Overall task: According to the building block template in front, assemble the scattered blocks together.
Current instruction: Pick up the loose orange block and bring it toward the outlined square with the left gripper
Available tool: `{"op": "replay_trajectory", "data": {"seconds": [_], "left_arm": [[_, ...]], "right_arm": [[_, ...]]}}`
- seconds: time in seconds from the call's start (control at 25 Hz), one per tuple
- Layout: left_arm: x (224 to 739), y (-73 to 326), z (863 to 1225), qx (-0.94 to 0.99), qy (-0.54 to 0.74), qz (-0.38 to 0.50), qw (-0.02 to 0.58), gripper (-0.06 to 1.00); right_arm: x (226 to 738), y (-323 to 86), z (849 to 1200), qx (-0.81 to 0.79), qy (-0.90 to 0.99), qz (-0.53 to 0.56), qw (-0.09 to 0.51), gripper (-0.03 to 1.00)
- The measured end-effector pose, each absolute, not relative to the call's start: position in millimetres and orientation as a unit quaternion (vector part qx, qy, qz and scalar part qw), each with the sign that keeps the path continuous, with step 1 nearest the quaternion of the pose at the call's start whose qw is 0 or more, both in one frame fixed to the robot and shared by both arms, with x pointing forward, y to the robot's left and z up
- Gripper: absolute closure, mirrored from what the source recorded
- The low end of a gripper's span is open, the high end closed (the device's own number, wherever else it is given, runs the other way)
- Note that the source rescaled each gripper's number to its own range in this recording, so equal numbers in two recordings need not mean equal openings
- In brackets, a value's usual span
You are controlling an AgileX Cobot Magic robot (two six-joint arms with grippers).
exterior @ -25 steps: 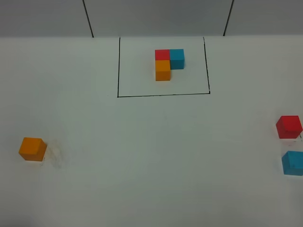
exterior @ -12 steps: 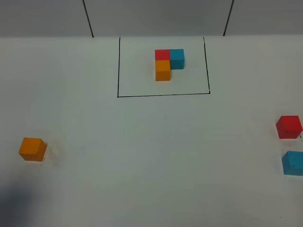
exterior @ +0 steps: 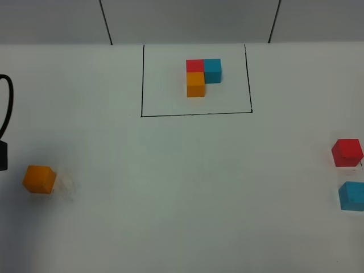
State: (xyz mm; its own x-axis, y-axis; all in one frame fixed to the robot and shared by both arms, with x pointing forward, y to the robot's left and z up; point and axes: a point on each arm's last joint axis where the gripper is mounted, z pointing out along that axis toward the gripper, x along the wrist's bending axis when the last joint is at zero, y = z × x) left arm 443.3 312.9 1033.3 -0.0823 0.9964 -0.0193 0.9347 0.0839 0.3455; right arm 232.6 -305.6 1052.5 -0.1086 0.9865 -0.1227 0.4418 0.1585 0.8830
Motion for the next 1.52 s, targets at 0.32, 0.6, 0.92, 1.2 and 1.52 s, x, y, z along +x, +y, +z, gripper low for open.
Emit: {"op": "replay_trajectory", "data": {"seconds": [0.32, 0.6, 0.92, 1.2, 1.52], "left_arm": [[476.6, 312.2, 990.1, 0.678, 0.724, 0.077, 0.101, 0.26], [494.6, 306.1, 959.0, 0.688, 0.717, 0.029, 0.108, 0.26], [507.6, 307.8, 933.9, 0.685, 0.721, 0.028, 0.101, 0.26], [512.8, 308.6, 917.7, 0.688, 0.72, 0.019, 0.089, 0.26], [517.6, 309.1, 911.4, 0.692, 0.717, 0.019, 0.087, 0.26]], "right_arm": [[232.6, -305.6, 1052.5, 0.545, 0.656, 0.352, 0.386, 0.97], [232.6, -305.6, 1052.5, 0.545, 0.656, 0.352, 0.386, 0.97], [232.6, -305.6, 1052.5, 0.545, 0.656, 0.352, 0.386, 0.97], [232.6, -305.6, 1052.5, 0.544, 0.656, 0.353, 0.387, 0.97], [232.6, -305.6, 1052.5, 0.544, 0.656, 0.353, 0.387, 0.97]]}}
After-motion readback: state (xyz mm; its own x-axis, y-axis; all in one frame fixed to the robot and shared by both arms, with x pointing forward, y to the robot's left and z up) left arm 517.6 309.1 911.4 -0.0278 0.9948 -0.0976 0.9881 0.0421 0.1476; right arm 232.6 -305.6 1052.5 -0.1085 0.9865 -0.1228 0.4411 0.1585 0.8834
